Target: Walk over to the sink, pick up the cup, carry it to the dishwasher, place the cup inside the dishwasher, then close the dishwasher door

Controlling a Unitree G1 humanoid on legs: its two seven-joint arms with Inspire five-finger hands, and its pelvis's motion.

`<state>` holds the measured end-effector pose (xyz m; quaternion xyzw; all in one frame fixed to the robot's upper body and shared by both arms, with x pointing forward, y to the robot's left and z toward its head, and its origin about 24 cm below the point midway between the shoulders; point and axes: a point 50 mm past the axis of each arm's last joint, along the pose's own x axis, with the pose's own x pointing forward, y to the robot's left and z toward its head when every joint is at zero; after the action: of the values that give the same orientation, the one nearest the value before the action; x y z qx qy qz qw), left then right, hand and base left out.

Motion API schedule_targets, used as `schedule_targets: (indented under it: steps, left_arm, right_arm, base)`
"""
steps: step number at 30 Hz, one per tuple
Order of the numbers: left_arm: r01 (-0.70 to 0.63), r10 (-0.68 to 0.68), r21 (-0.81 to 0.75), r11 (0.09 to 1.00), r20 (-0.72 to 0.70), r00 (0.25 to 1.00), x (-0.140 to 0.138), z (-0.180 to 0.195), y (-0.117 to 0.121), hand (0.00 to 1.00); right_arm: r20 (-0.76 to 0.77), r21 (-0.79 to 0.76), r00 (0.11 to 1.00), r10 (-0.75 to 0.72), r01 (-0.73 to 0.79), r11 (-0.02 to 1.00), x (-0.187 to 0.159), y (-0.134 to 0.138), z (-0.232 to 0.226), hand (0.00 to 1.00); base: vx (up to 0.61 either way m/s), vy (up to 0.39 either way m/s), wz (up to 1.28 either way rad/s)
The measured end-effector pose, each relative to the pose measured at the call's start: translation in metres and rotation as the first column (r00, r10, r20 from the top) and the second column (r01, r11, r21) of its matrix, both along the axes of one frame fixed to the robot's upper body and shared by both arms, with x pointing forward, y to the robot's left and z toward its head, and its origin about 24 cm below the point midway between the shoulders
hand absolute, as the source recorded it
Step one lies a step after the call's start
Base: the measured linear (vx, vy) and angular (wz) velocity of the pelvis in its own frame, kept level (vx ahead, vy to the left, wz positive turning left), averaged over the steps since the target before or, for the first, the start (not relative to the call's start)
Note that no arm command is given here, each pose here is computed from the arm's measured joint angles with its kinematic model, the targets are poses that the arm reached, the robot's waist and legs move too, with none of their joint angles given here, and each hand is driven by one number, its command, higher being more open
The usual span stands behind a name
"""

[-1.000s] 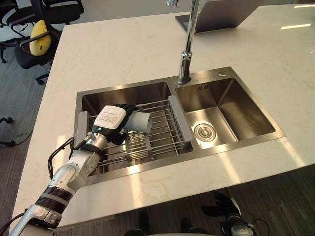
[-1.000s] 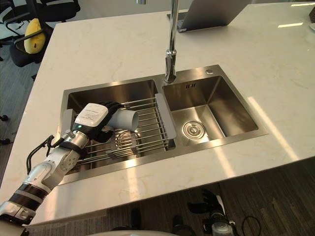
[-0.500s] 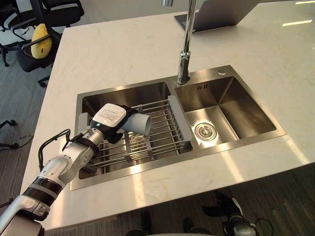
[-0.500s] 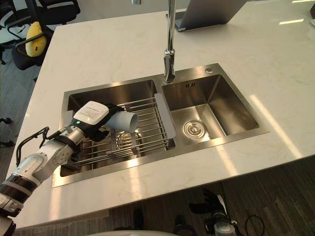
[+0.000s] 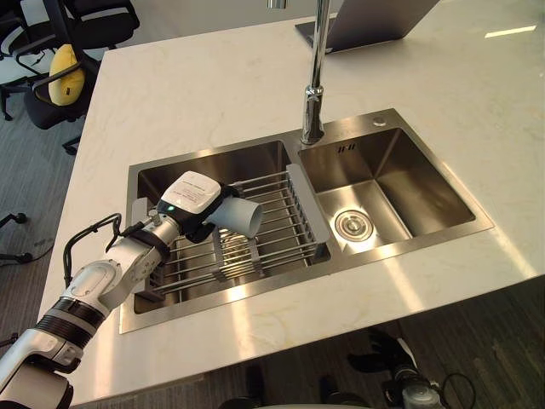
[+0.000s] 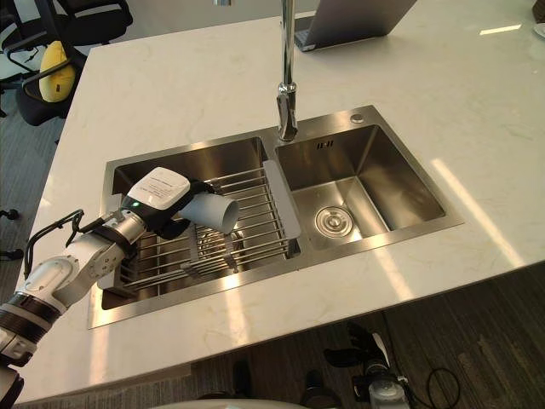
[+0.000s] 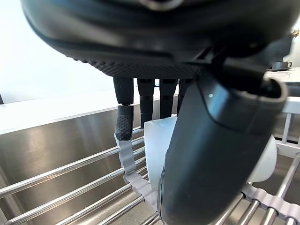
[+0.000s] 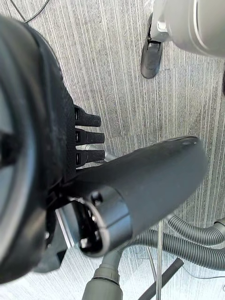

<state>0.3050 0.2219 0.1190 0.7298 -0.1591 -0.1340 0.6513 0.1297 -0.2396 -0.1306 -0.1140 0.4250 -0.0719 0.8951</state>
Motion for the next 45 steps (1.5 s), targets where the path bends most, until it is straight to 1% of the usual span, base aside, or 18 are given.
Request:
schedule_targets:
  steps: [5,7,9,12,16,18,21,25,27,29,30,31,32,33,34,39,40,45]
  left_arm:
    - [-0.006,0.006,-0.026,1.0,-0.004,1.0,0.0,0.0,0.001,0.3]
    - [-0.018,0.017,-0.072,0.997,-0.01,1.0,-0.001,-0.001,0.001,0.3]
    - [-0.051,0.051,-0.188,0.981,-0.007,0.999,-0.002,-0.002,0.0,0.3]
    - [-0.072,0.077,-0.314,0.947,0.003,0.997,-0.006,-0.001,-0.002,0.3]
    - [-0.038,0.084,-0.531,0.846,0.061,0.995,-0.016,0.006,-0.015,0.3]
    - [-0.013,0.074,-0.587,0.81,0.081,0.994,-0.02,0.009,-0.022,0.3]
    - [0.01,0.073,-0.695,0.719,0.089,0.993,-0.028,0.007,-0.031,0.3]
    - [-0.021,0.088,-0.782,0.623,0.043,0.995,-0.033,-0.003,-0.035,0.3]
    - [-0.045,0.095,-0.843,0.536,0.007,0.996,-0.04,-0.011,-0.037,0.3]
    - [-0.072,0.103,-0.879,0.472,-0.026,0.994,-0.045,-0.019,-0.039,0.3]
    - [-0.099,0.114,-0.905,0.414,-0.056,0.992,-0.049,-0.025,-0.04,0.3]
    - [-0.111,0.12,-0.916,0.384,-0.07,0.99,-0.051,-0.029,-0.041,0.3]
    - [-0.136,0.128,-0.934,0.33,-0.099,0.987,-0.055,-0.036,-0.043,0.3]
    - [-0.148,0.13,-0.941,0.303,-0.113,0.985,-0.057,-0.039,-0.044,0.3]
    - [-0.175,0.136,-0.953,0.246,-0.145,0.98,-0.061,-0.045,-0.046,0.3]
    - [-0.228,0.145,-0.969,0.098,-0.213,0.966,-0.074,-0.058,-0.046,0.3]
    - [-0.233,0.154,-0.971,0.056,-0.222,0.963,-0.078,-0.059,-0.045,0.3]
    - [-0.22,0.198,-0.974,-0.049,-0.226,0.954,-0.086,-0.057,-0.04,0.3]
  right_arm:
    - [0.001,-0.001,1.0,-0.002,0.002,1.0,0.0,0.0,0.0,0.9]
    - [0.001,0.0,1.0,-0.003,0.003,1.0,0.0,0.0,0.0,0.9]
    - [-0.002,0.002,1.0,-0.005,0.005,1.0,0.0,0.001,-0.001,0.9]
    - [-0.002,0.005,1.0,-0.013,0.013,1.0,-0.001,0.002,-0.001,0.9]
    - [-0.007,0.01,0.998,-0.059,0.059,0.998,-0.003,0.003,-0.003,0.9]
    - [-0.009,0.01,0.998,-0.061,0.062,0.998,-0.004,0.004,-0.004,0.9]
    - [-0.005,0.016,0.998,-0.065,0.065,0.998,-0.002,0.007,-0.004,0.9]
    - [0.0,0.019,0.998,-0.065,0.065,0.998,0.001,0.009,-0.004,0.9]
    - [0.002,0.015,0.998,-0.07,0.07,0.997,0.001,0.008,-0.004,0.9]
    - [0.003,0.014,0.997,-0.077,0.077,0.997,0.001,0.008,-0.004,0.9]
    - [0.005,0.014,0.997,-0.079,0.079,0.997,0.001,0.008,-0.003,0.9]
    - [0.006,0.014,0.997,-0.081,0.081,0.997,0.002,0.008,-0.003,0.9]
    - [0.012,0.019,0.995,-0.097,0.096,0.995,0.002,0.008,-0.003,0.9]
    - [0.013,0.021,0.994,-0.105,0.105,0.994,0.001,0.008,-0.003,0.9]
    - [0.013,0.024,0.993,-0.114,0.114,0.993,0.001,0.009,-0.003,0.9]
    - [0.024,0.026,0.992,-0.124,0.123,0.992,0.002,0.013,-0.003,0.9]
    - [0.026,0.025,0.991,-0.128,0.127,0.992,0.002,0.014,-0.003,0.9]
    - [0.055,0.016,0.988,-0.147,0.146,0.989,0.006,0.013,0.001,0.9]
  base:
    - [0.0,0.0,0.0]
    - [0.0,0.0,0.0]
    - [0.0,0.0,0.0]
    - [0.0,0.0,0.0]
    - [0.0,0.0,0.0]
    - [0.0,0.0,0.0]
    - [0.0,0.0,0.06]
    - [0.0,0.0,0.02]
    - [0.0,0.0,0.0]
    - [0.0,0.0,0.0]
    - [0.0,0.0,0.0]
    - [0.0,0.0,0.0]
    - [0.0,0.0,0.0]
    - [0.0,0.0,0.0]
    - [0.0,0.0,0.0]
    - [0.0,0.0,0.0]
    - [0.0,0.0,0.0]
    - [0.0,0.0,-0.01]
